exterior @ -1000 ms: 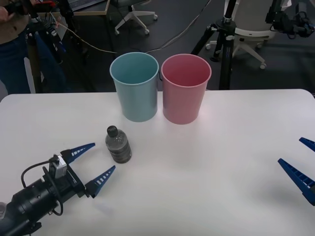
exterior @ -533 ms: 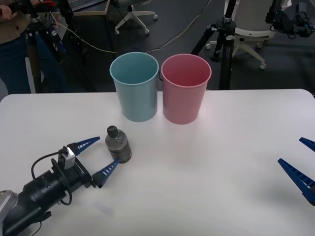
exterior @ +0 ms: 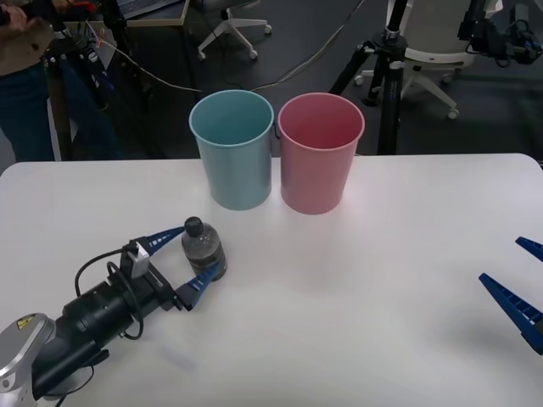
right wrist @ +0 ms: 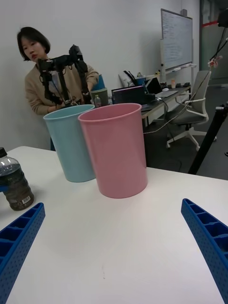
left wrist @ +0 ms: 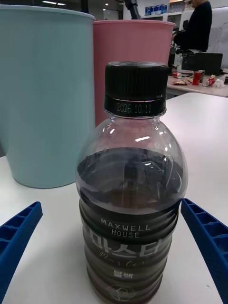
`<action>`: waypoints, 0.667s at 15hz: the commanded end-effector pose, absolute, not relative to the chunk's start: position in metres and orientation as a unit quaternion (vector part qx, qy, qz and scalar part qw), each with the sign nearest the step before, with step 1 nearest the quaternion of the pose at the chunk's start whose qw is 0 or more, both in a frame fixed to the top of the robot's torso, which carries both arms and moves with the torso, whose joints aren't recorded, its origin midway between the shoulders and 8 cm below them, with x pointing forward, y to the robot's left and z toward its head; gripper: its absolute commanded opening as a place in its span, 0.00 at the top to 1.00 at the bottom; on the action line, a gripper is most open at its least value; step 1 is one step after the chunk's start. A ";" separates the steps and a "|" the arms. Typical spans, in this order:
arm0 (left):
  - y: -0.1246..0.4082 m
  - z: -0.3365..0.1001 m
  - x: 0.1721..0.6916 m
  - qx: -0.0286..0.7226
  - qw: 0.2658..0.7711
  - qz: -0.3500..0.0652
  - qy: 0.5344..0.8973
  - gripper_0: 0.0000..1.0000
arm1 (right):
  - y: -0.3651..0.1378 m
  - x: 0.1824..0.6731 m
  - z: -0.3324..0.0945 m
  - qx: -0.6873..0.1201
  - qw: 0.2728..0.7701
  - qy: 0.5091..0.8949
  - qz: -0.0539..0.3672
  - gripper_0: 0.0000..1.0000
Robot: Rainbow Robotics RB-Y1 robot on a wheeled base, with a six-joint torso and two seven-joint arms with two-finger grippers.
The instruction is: Grasp the object on the table and drop it into the matching bin: aluminum can to the light blue bin, PET bottle to the pink bin.
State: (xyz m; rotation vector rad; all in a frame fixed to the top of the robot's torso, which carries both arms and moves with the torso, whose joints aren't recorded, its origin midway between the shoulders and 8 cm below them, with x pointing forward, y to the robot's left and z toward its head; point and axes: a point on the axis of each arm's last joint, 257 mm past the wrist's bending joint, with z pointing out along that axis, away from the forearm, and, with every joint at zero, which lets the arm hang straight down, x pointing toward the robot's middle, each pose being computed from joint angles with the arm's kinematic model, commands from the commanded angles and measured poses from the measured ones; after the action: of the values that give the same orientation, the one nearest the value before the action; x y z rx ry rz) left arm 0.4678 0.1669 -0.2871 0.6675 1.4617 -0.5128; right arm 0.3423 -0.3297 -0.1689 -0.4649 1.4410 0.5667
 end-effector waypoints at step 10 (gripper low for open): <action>0.151 -0.282 0.486 0.298 0.662 -0.226 0.649 0.00 | -0.330 0.342 -0.169 -0.208 0.691 0.645 0.253 0.00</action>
State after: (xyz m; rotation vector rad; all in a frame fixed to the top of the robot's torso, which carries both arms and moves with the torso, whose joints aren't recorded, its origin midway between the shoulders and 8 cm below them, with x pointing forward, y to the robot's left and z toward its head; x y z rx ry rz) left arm 0.4850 0.1520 -0.2820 0.6728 1.4672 -0.5108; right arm 0.3423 -0.3297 -0.1689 -0.4649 1.4410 0.5667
